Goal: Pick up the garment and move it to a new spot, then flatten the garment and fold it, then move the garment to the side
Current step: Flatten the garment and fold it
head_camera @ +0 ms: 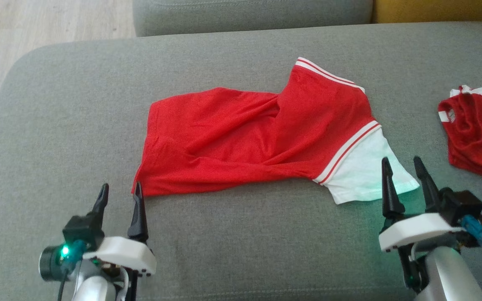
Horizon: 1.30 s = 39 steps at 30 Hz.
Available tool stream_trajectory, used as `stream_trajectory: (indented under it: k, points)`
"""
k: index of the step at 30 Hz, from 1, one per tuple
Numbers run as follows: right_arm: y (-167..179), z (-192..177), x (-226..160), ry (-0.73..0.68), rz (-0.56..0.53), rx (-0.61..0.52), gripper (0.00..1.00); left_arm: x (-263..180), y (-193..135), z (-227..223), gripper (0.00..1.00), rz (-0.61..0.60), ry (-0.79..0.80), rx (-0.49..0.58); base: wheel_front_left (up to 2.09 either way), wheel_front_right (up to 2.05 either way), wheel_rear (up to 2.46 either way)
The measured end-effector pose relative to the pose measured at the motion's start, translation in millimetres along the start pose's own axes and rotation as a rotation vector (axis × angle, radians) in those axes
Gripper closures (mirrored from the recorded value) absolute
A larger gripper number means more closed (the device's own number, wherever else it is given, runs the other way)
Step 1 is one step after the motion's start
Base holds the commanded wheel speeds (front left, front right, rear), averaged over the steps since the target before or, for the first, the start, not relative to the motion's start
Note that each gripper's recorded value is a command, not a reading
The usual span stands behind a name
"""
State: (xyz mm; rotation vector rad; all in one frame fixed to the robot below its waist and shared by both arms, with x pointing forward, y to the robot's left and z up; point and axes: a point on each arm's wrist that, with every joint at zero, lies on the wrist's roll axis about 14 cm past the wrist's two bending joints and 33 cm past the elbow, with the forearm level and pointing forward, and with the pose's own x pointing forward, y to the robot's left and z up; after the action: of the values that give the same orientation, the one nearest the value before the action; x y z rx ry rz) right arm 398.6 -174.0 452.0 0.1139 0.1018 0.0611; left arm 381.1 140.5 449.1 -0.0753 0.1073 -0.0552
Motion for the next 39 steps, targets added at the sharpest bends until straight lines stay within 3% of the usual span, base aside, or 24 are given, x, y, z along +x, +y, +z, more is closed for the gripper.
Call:
stream_trajectory:
  k: [7,13,24,39]
  points:
    - [0,-12,-6,0.033,-0.002,0.003,0.00,-6,0,-6,0.00,-0.003,0.016,-0.008,0.00,0.00,0.00]
    - [-2,-18,-5,0.051,-0.006,0.005,0.00,1,-20,-12,0.00,-0.103,0.038,-0.045,0.00,0.00,0.00]
    - [-4,-23,6,0.066,-0.012,0.024,0.00,58,-52,-10,0.00,-0.244,0.060,-0.090,0.00,0.00,0.00]
    - [-14,-33,3,0.092,-0.044,0.038,0.00,78,-40,-39,0.00,-0.199,0.171,-0.159,0.00,0.00,0.00]
